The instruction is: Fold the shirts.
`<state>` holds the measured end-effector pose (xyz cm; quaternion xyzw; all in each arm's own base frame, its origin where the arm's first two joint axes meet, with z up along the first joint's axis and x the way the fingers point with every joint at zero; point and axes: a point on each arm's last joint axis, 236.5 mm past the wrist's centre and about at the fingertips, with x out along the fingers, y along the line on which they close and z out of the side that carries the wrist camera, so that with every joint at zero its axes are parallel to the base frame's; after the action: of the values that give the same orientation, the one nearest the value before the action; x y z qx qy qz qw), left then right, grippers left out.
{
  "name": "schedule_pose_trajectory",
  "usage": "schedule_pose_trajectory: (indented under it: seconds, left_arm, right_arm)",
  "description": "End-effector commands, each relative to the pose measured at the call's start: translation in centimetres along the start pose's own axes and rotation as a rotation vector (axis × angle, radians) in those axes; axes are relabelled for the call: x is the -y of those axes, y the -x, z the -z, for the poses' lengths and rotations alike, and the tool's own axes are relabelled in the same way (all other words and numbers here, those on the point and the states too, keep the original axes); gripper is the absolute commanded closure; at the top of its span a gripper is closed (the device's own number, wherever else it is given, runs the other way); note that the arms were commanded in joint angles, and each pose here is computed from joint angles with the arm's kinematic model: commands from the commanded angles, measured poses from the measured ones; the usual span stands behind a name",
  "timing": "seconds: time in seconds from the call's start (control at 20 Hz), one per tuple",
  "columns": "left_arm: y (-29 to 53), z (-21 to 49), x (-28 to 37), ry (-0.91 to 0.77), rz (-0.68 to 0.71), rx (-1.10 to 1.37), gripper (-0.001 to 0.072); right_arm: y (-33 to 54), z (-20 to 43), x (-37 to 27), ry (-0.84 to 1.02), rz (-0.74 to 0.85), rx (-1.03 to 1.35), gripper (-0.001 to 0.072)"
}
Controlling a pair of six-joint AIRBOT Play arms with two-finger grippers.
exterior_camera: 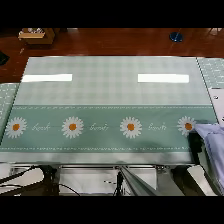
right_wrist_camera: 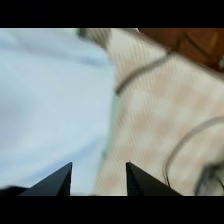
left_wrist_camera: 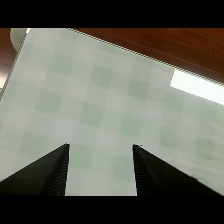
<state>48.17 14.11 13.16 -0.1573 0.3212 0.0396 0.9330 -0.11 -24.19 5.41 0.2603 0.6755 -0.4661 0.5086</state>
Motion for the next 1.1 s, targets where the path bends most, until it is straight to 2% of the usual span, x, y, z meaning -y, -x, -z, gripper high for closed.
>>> schedule_pose_trajectory:
  seconds: [0.0,0.05,0.1,0.15,0.25,0.3,0.35,0.4,0.45,0.55,0.75,0.85,1.05]
  left_arm:
    - [-0.7,0.9,3.1,-0.033,0.060,-0.033,0.0197]
    - [-1.1,1.9,5.5,-0.080,0.102,-0.068,0.0197]
    - [-1.5,3.3,8.4,-0.119,0.154,-0.114,0.0197]
    - [-1.9,5.4,11.3,-0.180,0.197,-0.177,0.0198]
    - [-2.4,11.4,15.9,-0.314,0.236,-0.371,0.0198]
    - [-2.3,14.7,17.2,-0.364,0.235,-0.482,0.0197]
    - [-2.0,18.0,18.1,-0.426,0.224,-0.597,0.0197]
    - [-1.5,20.6,18.9,-0.482,0.217,-0.688,0.0175]
    - [-1.2,22.6,19.6,-0.534,0.221,-0.749,0.0137]
    - [-0.8,24.7,20.7,-0.585,0.199,-0.804,0.0138]
    - [-2.0,23.7,20.1,-0.619,0.035,-0.725,0.0138]
    - [-2.1,23.9,20.2,-0.628,0.030,-0.725,0.0139]
    - [-2.3,24.3,20.1,-0.629,0.029,-0.736,0.0142]
  right_arm:
    - [12.3,-12.3,-18.1,0.191,-0.595,0.423,0.0367]
    - [16.7,-12.8,-24.4,0.309,-0.726,0.487,0.0367]
    - [19.6,-11.6,-30.2,0.450,-0.783,0.511,0.0367]
    - [20.8,-8.9,-35.8,0.631,-0.775,0.512,0.0367]
    - [18.9,-3.1,-43.2,0.948,-0.597,0.513,0.0361]
    - [17.0,-1.0,-45.0,1.087,-0.442,0.522,0.0358]
    - [15.3,0.5,-45.6,1.208,-0.280,0.525,0.0335]
    - [13.9,1.5,-45.6,1.312,-0.113,0.519,0.0280]
    - [13.0,2.7,-45.9,1.353,-0.052,0.492,0.0279]
    - [11.6,6.8,-47.0,1.397,-0.146,0.379,0.0279]
    - [11.2,10.2,-47.8,1.391,-0.331,0.237,0.0279]
    - [11.8,11.0,-49.0,1.357,-0.435,0.225,0.0279]
    - [12.3,11.1,-49.9,1.325,-0.477,0.242,0.0279]
